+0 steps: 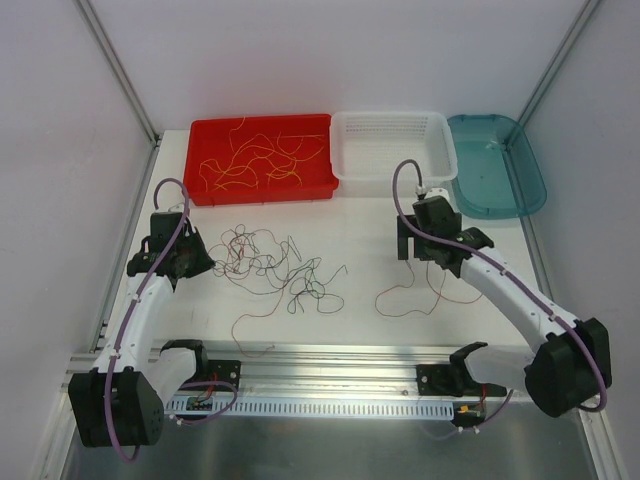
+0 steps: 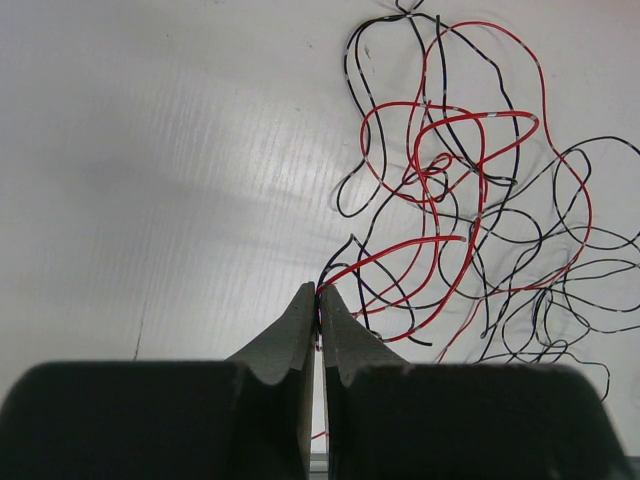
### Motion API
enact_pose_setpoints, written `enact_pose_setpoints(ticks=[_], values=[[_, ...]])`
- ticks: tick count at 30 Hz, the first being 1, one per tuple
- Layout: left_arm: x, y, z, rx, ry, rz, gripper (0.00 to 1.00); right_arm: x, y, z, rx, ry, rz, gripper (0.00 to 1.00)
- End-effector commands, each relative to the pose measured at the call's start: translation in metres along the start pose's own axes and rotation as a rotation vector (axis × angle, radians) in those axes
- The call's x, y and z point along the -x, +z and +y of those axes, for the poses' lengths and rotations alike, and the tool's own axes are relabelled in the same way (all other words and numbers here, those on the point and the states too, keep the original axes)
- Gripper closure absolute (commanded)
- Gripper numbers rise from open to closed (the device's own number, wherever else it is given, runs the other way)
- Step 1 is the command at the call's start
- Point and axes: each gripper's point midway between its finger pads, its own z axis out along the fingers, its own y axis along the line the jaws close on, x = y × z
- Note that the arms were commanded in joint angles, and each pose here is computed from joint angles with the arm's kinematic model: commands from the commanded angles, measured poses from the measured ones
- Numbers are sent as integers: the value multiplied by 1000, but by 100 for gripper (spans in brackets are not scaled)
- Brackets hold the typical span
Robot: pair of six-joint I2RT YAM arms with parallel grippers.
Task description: Untangle the cables
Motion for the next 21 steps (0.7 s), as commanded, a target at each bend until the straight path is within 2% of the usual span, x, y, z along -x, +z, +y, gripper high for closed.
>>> enact_pose_setpoints(ticks=[1, 9, 12, 16, 21], values=[[11, -6, -11, -36, 12, -23, 100, -8, 4, -8, -125, -118, 65, 3], [10, -7, -11, -39, 12, -23, 100, -31, 29, -7, -194, -186, 166, 3], [10, -7, -11, -38, 12, -22, 100, -37, 34, -23, -309, -172, 187, 3], [10, -7, -12, -42, 13, -20, 100, -46, 42, -48, -391, -76, 218, 3], [11, -6, -13, -45, 14, -19, 100, -54, 57, -58, -328, 48, 243, 3]])
